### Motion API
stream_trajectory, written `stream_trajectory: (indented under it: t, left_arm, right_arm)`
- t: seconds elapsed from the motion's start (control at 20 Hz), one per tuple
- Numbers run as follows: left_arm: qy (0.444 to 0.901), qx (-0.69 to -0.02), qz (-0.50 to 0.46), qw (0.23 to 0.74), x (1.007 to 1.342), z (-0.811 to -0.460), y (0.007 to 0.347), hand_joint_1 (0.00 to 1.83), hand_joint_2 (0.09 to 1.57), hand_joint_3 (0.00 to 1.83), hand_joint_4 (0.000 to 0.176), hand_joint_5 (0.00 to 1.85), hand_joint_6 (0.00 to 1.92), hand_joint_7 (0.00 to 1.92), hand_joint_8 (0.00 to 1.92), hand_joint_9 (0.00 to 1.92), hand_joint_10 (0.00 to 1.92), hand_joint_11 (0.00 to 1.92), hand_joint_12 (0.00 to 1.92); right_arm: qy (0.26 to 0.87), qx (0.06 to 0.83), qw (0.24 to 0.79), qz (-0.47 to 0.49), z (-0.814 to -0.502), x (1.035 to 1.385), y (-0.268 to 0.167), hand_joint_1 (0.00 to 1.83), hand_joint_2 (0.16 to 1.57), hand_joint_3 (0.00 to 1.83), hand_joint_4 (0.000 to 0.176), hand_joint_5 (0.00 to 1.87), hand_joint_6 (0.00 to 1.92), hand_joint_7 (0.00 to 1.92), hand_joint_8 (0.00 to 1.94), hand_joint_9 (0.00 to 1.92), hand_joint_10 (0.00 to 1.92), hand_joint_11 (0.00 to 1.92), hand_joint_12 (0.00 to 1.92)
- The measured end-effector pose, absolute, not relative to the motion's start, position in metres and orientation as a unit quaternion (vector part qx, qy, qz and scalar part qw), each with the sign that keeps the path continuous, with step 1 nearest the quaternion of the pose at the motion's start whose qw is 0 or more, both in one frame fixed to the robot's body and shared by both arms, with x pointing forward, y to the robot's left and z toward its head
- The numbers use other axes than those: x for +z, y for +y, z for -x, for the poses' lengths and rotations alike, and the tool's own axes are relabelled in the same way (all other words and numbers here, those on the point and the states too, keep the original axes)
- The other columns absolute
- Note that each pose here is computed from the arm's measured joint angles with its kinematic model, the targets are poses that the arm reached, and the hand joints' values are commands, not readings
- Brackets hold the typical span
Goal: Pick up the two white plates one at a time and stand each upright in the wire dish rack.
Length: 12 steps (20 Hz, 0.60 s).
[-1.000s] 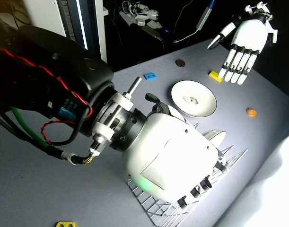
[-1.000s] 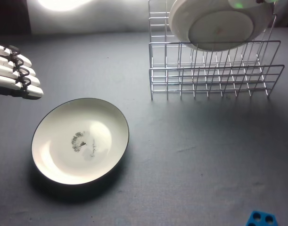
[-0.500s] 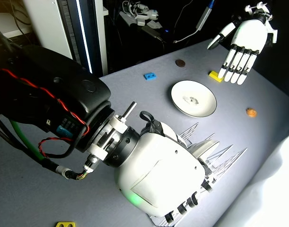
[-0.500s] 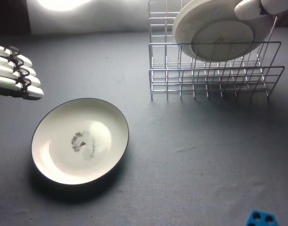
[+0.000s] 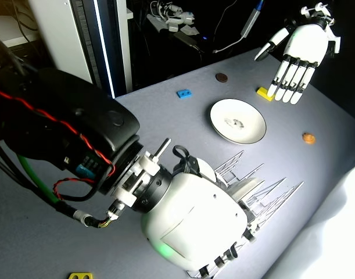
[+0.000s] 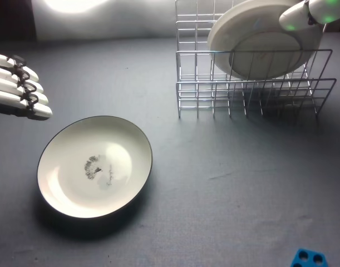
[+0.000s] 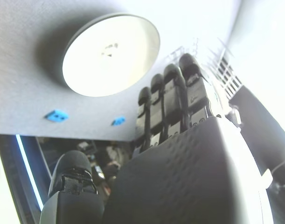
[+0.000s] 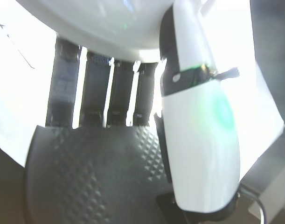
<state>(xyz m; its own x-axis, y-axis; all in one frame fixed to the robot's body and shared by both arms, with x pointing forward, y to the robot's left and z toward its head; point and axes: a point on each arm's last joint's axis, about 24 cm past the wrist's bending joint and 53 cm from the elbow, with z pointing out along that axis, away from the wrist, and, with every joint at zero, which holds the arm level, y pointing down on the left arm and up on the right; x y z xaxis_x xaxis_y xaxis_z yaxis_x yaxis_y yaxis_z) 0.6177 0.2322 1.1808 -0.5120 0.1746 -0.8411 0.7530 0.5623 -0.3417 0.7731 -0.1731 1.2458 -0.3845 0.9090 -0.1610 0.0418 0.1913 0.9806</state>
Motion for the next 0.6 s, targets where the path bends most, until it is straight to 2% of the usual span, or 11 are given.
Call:
stream_trajectory:
  t: [0.2, 0.25, 0.35, 0.45, 0.55, 0.6]
  left_arm:
    - [0.793, -0.365, -0.300, 0.384, 1.174, -0.612, 0.229, 0.00, 1.14, 0.00, 0.000, 0.16, 0.01, 0.17, 0.00, 0.15, 0.00, 0.00, 0.32]
    - [0.793, -0.366, -0.299, 0.385, 1.174, -0.612, 0.229, 0.00, 1.14, 0.00, 0.000, 0.17, 0.00, 0.18, 0.00, 0.15, 0.00, 0.00, 0.34]
    - [0.791, -0.369, -0.301, 0.384, 1.174, -0.610, 0.223, 0.00, 1.14, 0.00, 0.000, 0.16, 0.00, 0.17, 0.00, 0.14, 0.00, 0.00, 0.32]
    - [0.788, -0.375, -0.308, 0.378, 1.173, -0.605, 0.216, 0.00, 1.14, 0.00, 0.000, 0.16, 0.00, 0.18, 0.00, 0.16, 0.00, 0.00, 0.37]
    - [0.786, -0.378, -0.312, 0.376, 1.172, -0.602, 0.208, 0.00, 1.15, 0.00, 0.000, 0.17, 0.00, 0.19, 0.00, 0.16, 0.00, 0.00, 0.38]
    - [0.784, -0.381, -0.316, 0.374, 1.171, -0.599, 0.202, 0.00, 1.15, 0.00, 0.000, 0.15, 0.00, 0.17, 0.00, 0.15, 0.00, 0.00, 0.34]
  right_arm:
    - [0.651, 0.518, 0.417, -0.366, -0.774, 1.243, -0.173, 1.21, 1.13, 0.00, 0.025, 0.93, 1.09, 1.00, 0.96, 1.11, 0.45, 0.77, 1.28]
    - [0.651, 0.518, 0.417, -0.366, -0.774, 1.243, -0.173, 1.22, 1.11, 0.00, 0.025, 0.96, 1.03, 1.04, 0.91, 1.14, 0.46, 0.80, 1.27]
    - [0.651, 0.517, 0.418, -0.367, -0.774, 1.243, -0.174, 1.21, 1.13, 0.00, 0.025, 0.92, 1.08, 1.00, 0.98, 1.11, 0.49, 0.77, 1.30]
    - [0.651, 0.518, 0.417, -0.367, -0.774, 1.243, -0.173, 1.20, 1.13, 0.00, 0.029, 0.93, 1.08, 0.98, 1.01, 1.07, 0.56, 0.76, 1.33]
    - [0.651, 0.517, 0.418, -0.367, -0.775, 1.243, -0.174, 1.19, 1.17, 0.00, 0.025, 0.86, 1.20, 0.92, 1.08, 0.97, 0.61, 0.68, 1.39]
    - [0.651, 0.517, 0.418, -0.367, -0.775, 1.243, -0.174, 1.19, 1.16, 0.00, 0.024, 0.86, 1.18, 0.93, 1.07, 0.95, 0.63, 0.65, 1.40]
